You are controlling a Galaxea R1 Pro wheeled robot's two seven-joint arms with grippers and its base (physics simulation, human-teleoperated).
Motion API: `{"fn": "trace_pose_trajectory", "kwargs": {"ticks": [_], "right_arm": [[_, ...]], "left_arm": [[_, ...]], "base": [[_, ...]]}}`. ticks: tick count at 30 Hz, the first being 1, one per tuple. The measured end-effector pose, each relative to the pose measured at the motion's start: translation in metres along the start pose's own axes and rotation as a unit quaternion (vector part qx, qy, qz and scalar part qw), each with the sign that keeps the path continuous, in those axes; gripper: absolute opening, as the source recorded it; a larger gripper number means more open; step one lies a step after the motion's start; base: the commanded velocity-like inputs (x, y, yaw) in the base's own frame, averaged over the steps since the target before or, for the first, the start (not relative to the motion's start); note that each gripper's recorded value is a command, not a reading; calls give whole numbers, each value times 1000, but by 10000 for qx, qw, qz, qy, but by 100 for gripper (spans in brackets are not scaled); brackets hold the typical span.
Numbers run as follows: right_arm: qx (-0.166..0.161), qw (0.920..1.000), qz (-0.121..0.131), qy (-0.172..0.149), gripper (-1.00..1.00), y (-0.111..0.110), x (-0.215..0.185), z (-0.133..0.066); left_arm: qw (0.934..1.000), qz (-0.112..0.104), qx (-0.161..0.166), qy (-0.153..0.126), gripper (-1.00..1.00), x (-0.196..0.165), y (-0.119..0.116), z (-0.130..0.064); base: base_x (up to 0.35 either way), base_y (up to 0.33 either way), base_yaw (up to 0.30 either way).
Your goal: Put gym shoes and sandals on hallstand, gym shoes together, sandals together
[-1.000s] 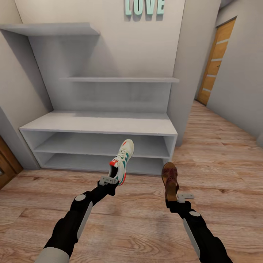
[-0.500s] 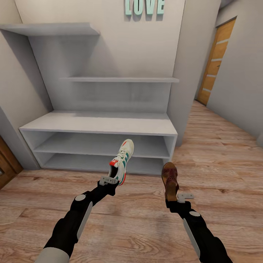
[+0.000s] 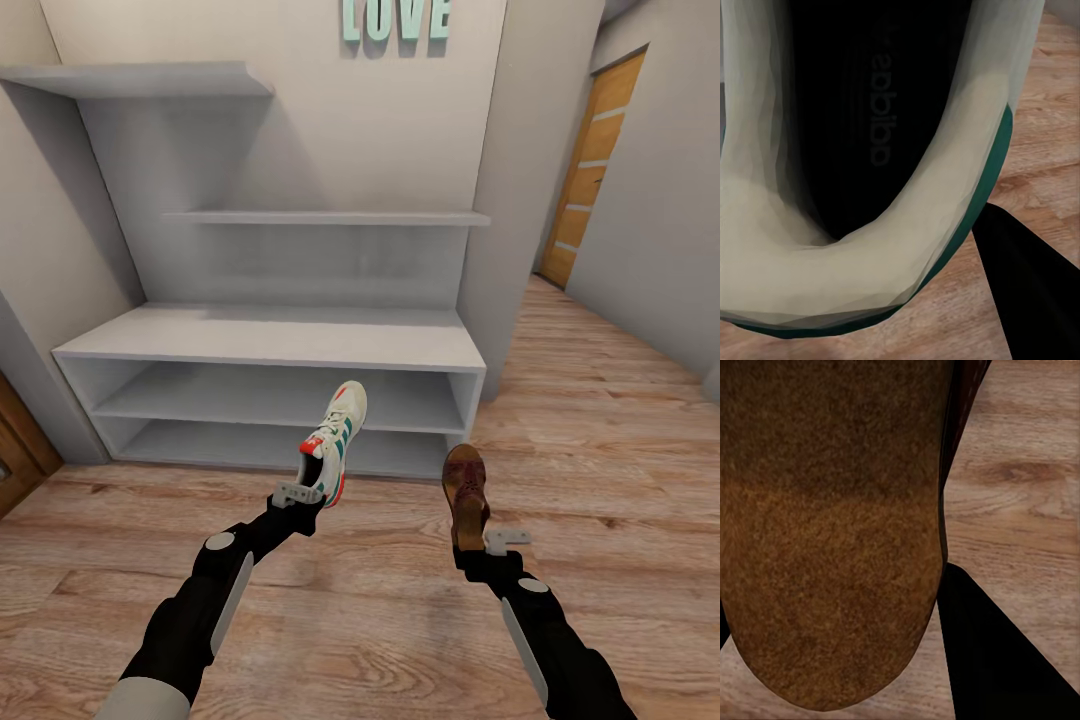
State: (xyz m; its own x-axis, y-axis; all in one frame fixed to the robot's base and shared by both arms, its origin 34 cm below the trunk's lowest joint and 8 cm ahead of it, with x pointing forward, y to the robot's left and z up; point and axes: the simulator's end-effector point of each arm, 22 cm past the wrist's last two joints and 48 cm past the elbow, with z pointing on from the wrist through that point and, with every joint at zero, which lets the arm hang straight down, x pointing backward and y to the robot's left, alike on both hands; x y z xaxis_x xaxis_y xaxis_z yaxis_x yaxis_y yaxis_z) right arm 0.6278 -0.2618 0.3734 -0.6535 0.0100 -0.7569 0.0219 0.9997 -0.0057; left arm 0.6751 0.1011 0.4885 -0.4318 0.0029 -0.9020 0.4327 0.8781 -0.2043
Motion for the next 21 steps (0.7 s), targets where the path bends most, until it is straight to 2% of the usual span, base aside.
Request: {"fn": "trace_pose_trajectory", "kwargs": {"ticks": [6,10,12,13,15,16,18,19,20,21], "right_arm": [[2,10000,-9,-13,-100,0,-1,0],[28,10000,37,-29,-100,-6,-3,-1],[68,9999,68,-32,-100,-12,-3,-1],[155,9998,117,-32,-100,-22,-3,-1],[491,9982,328,-26,-100,-65,-2,-3],[590,9974,418,-13,-100,-78,-1,-5],[1049,9912,789,153,-100,-137,10,-14],[1124,9899,836,221,-100,-148,13,-16],[1320,9859,959,365,-100,-175,21,-23],[1611,9787,1170,498,-100,-214,30,-35]], "left_arm": [[10000,-1,1,0,-100,0,0,0],[9995,-154,-285,-43,-100,0,29,-8],[9987,-178,-484,-24,-100,2,52,-16],[9983,-198,-552,-12,-100,3,60,-19],[9976,-242,-655,0,-100,5,72,-23],[9974,-255,-671,1,-100,5,74,-24],[9969,-293,-725,61,-100,11,80,-26],[9967,-316,-735,96,-100,15,81,-26],[9963,-348,-763,197,-100,24,85,-27],[9957,-383,-790,305,-100,32,89,-28]], "base": [[0,0,0],[0,0,0],[0,0,0],[0,0,0],[0,0,0],[0,0,0],[0,0,0],[0,0,0],[0,0,0],[0,0,0]]}}
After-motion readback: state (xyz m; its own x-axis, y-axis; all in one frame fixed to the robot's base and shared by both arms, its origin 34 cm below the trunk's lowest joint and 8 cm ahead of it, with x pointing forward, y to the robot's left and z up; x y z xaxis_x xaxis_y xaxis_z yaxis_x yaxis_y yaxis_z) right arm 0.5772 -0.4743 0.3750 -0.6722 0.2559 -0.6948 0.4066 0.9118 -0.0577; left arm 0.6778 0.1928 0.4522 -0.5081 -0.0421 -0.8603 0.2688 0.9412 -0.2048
